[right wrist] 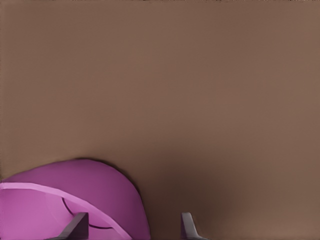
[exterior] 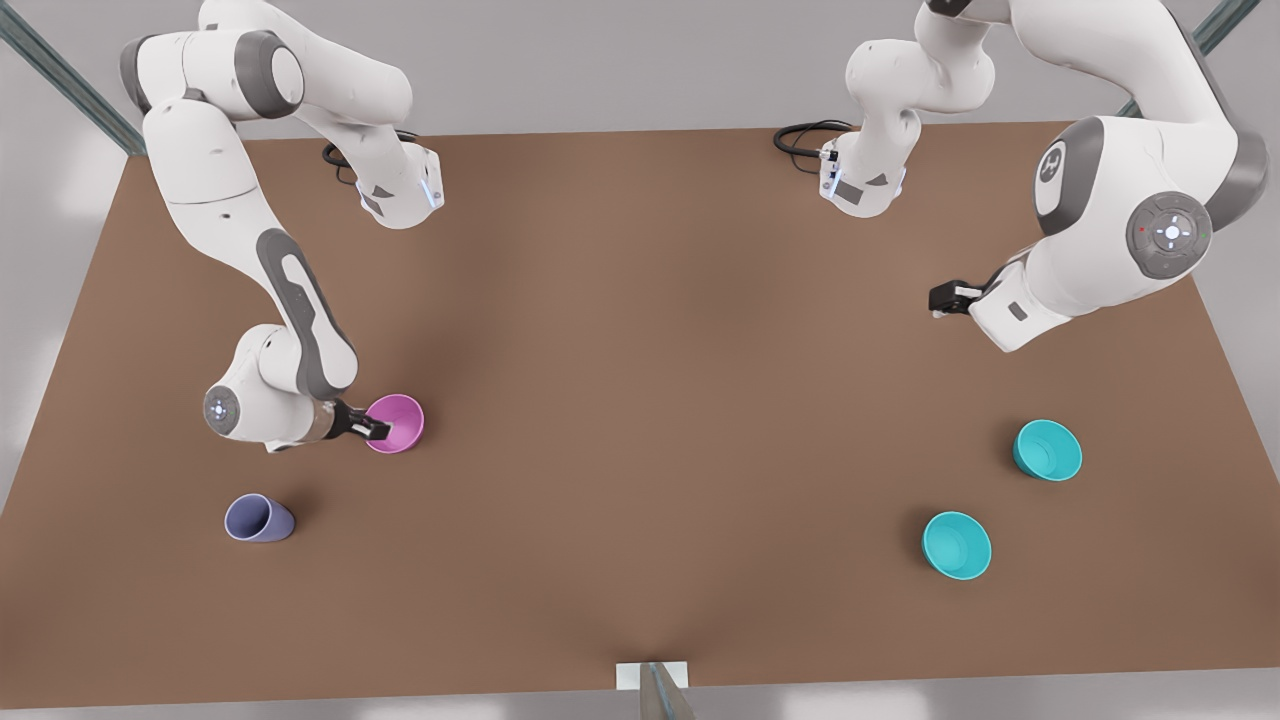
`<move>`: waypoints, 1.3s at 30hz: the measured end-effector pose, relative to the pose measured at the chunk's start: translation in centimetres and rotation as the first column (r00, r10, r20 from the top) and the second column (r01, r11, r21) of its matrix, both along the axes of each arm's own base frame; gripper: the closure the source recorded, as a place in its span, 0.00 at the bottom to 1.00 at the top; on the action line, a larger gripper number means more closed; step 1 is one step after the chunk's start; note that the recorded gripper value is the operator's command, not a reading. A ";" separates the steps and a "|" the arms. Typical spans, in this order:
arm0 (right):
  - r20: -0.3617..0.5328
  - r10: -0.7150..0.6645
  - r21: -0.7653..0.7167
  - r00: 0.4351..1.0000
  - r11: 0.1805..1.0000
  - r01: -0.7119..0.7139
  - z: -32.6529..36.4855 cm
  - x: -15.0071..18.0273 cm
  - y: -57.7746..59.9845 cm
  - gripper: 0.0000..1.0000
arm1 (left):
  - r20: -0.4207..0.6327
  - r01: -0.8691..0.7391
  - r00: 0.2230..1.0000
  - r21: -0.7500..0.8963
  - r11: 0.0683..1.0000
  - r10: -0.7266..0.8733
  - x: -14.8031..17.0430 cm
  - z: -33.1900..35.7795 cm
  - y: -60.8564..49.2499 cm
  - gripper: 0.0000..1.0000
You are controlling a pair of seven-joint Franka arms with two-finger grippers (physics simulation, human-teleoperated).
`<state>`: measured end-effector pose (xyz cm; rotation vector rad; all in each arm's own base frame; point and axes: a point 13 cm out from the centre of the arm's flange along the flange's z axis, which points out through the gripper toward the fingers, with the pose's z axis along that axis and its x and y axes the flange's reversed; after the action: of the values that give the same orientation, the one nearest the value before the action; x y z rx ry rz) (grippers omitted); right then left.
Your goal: Stack the blue bowl on the pink bowl
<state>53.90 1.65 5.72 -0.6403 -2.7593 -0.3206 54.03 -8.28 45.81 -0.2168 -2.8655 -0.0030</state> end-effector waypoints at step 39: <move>-0.035 -0.124 0.101 0.992 0.987 0.127 16.7 14.8 13.1 0.00 | 0.150 -0.242 0.950 -0.210 0.947 0.276 21.4 -33.0 15.7 0.00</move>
<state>68.69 14.76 22.38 -0.7878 -2.6611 -0.4739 75.48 7.39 12.80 0.1352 -3.0493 0.3181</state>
